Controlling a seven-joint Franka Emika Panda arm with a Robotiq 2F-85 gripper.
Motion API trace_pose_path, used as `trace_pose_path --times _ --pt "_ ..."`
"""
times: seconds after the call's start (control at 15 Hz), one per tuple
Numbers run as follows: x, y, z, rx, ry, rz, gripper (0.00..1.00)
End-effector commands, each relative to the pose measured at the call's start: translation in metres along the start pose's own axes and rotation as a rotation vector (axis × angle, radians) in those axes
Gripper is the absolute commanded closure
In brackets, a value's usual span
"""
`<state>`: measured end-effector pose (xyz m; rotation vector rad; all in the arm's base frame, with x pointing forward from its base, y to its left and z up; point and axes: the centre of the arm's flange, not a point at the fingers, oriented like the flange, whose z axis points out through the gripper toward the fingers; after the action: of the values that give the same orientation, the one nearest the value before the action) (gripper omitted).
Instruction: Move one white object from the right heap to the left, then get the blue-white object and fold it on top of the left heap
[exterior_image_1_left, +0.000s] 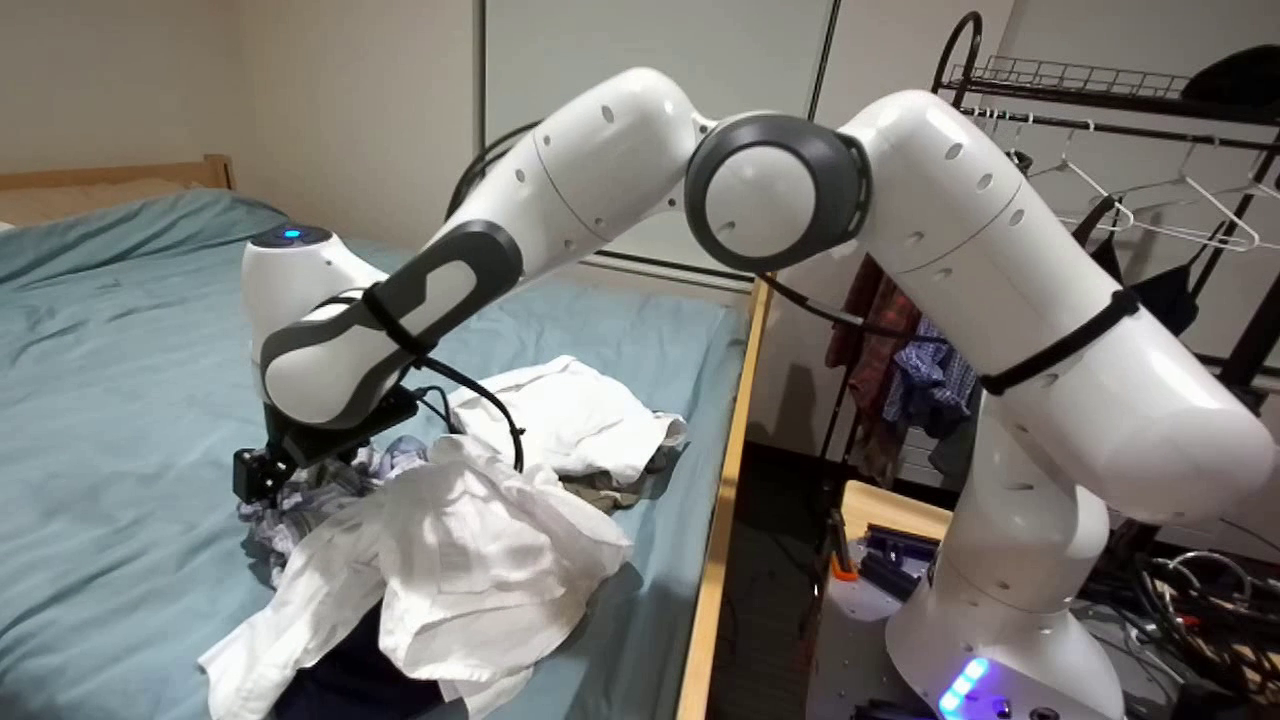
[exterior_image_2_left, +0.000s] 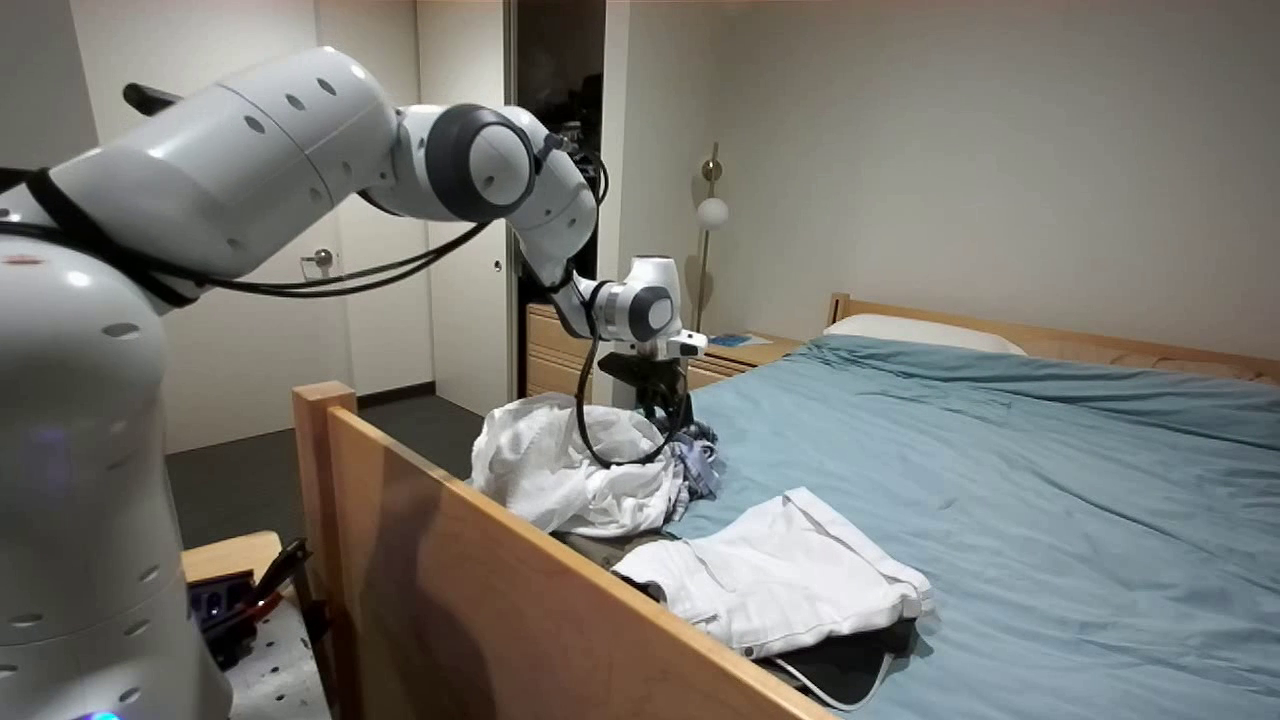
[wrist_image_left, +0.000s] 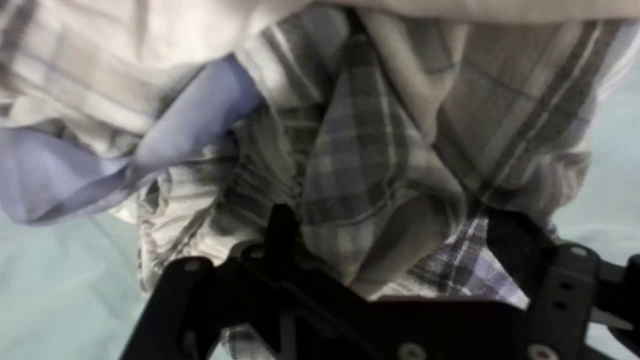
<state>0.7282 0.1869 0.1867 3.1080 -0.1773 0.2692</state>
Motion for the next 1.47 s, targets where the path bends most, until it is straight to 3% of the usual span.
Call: trace_pose_path --times 0.0,0.13,0.27,0.93,1.2,1.4 --pt "0.022 -0.016 0.029 0.09 -0.022 -0.055 0.0" --pt "0.022 -0.019 0.037 0.119 -0.035 -0.064 0.0" --pt "0.024 -0.022 0.042 0.122 -0.047 -0.07 0.26" --pt "0.025 -0.018 0.02 0.176 -0.048 -0.025 0.91" --pt "0.023 -0.01 -0.002 0.197 -0.021 0.016 0.97" --pt "0.016 0.001 -0.042 0.224 0.068 0.062 0.94"
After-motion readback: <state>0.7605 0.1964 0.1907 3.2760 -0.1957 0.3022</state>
